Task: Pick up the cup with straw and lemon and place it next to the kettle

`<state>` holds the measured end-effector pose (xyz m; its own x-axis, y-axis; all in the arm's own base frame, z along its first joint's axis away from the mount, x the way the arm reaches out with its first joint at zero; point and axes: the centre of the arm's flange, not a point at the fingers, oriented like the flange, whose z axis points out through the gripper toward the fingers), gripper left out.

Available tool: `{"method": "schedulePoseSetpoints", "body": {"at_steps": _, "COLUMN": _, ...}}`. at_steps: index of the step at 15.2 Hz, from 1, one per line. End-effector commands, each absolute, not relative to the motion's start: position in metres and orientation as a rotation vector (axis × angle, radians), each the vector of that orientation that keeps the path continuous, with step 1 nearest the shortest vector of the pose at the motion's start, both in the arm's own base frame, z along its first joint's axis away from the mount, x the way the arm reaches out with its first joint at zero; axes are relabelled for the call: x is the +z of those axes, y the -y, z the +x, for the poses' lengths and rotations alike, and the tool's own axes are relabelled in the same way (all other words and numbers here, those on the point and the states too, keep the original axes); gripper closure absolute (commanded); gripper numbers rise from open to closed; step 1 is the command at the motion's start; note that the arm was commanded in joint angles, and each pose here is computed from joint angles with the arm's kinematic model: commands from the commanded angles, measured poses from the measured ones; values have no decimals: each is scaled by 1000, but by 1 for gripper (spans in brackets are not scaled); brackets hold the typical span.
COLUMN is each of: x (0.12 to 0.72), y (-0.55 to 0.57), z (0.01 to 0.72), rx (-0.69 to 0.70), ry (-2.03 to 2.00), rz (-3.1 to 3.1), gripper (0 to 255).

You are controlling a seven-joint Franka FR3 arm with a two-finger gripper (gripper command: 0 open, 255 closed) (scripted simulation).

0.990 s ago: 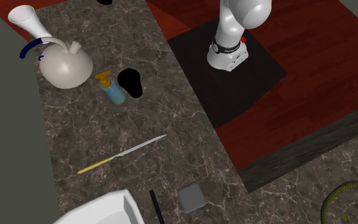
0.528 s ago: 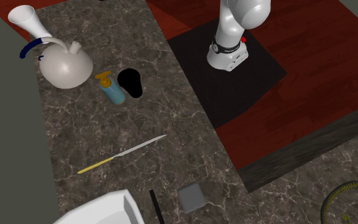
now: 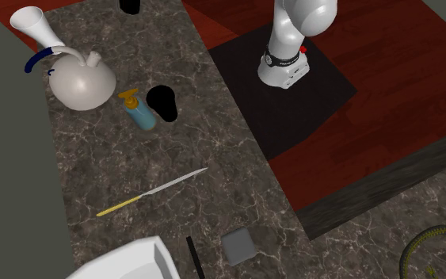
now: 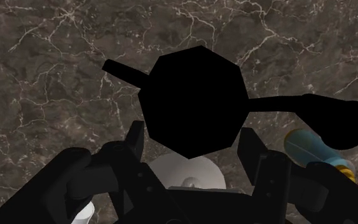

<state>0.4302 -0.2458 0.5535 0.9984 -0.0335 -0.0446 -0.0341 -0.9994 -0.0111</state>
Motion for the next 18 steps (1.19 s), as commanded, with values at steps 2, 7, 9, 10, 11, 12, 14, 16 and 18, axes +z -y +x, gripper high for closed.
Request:
{"method": "schedulePoseSetpoints", "body": {"at_steps": 2, "x": 539, "y": 246, "z": 430, "rx": 68, "ry": -53, "rz": -3129, "gripper": 255}}
{"method": "schedulePoseSetpoints", "body": {"at_steps": 7, "x": 512, "y": 246, "z": 430, "rx": 68, "ry": -53, "rz": -3129, "gripper": 255}}
{"method": "schedulePoseSetpoints", "body": {"at_steps": 9, "x": 502, "y": 246, "z": 430, "rx": 68, "ry": -53, "rz": -3129, "gripper": 255}}
{"method": "schedulePoseSetpoints", "body": {"at_steps": 10, "x": 496, "y": 246, "z": 430, "rx": 68, "ry": -53, "rz": -3129, "gripper": 255}}
{"method": "schedulePoseSetpoints", "body": {"at_steps": 11, "x": 491, "y": 246, "z": 430, "rx": 68, "ry": -53, "rz": -3129, "gripper": 255}}
{"method": "schedulePoseSetpoints", "body": {"at_steps": 12, "x": 486, "y": 246, "z": 430, "rx": 68, "ry": -53, "rz": -3129, "gripper": 255}}
{"method": "schedulePoseSetpoints", "body": {"at_steps": 14, "x": 475, "y": 246, "z": 430, "rx": 68, "ry": -53, "rz": -3129, "gripper": 255}}
{"method": "schedulePoseSetpoints", "body": {"at_steps": 16, "x": 465, "y": 246, "z": 430, "rx": 68, "ry": -53, "rz": -3129, "gripper": 255}}
{"method": "schedulePoseSetpoints", "body": {"at_steps": 18, "x": 454, "y": 246, "z": 430, "rx": 68, "ry": -53, "rz": -3129, "gripper": 255}}
